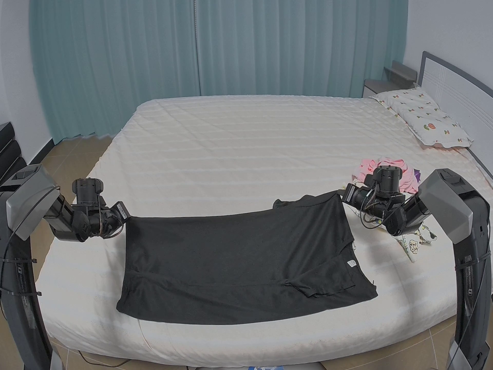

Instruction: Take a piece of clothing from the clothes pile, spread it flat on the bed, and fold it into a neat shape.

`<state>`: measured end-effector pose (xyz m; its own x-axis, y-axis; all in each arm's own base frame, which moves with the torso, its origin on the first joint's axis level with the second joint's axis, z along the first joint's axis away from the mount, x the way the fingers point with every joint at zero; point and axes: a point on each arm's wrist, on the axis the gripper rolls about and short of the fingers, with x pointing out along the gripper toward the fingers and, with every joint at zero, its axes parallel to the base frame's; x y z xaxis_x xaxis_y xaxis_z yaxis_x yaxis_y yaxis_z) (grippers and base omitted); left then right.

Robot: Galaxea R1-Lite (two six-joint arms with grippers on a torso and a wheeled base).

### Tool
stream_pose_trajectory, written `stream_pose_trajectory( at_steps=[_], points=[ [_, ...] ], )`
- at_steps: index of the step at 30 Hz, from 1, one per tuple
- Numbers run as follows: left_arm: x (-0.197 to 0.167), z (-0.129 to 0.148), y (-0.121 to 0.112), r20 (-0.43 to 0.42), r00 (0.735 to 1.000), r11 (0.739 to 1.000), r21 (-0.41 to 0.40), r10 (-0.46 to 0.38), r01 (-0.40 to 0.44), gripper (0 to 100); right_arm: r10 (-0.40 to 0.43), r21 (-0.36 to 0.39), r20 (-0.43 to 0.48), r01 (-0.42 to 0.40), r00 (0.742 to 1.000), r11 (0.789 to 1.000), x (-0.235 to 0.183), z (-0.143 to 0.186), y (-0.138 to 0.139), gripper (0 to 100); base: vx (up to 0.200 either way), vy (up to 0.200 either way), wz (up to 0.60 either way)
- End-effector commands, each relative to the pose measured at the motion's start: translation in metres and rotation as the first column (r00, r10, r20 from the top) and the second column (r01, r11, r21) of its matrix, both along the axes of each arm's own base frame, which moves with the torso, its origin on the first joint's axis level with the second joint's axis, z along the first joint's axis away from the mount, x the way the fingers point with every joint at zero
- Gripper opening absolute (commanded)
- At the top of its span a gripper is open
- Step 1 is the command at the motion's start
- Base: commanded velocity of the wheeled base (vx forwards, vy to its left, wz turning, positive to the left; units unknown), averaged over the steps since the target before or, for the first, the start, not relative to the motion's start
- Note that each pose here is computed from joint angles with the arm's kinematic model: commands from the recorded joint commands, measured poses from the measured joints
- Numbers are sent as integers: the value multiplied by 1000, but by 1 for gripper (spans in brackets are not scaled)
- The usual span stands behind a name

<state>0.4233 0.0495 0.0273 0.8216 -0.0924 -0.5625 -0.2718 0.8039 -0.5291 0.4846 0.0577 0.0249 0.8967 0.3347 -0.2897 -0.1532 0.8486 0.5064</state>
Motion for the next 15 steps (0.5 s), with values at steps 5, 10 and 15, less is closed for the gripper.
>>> stream_pose_trajectory(
  at_steps=[5,10,15],
  points=[
    [-10,24,3,39,999,999,32,-5,3,0,8,-10,12,-8,1000,1000,-3,6,3,0,0,0,0],
    [-11,22,3,31,999,999,47,-15,14,0,11,-10,17,-11,1000,1000,-4,9,5,0,0,0,0],
    [-24,15,4,-12,999,995,92,-44,45,0,21,-14,-17,-22,1000,1000,-20,14,2,0,0,0,0]
  ],
)
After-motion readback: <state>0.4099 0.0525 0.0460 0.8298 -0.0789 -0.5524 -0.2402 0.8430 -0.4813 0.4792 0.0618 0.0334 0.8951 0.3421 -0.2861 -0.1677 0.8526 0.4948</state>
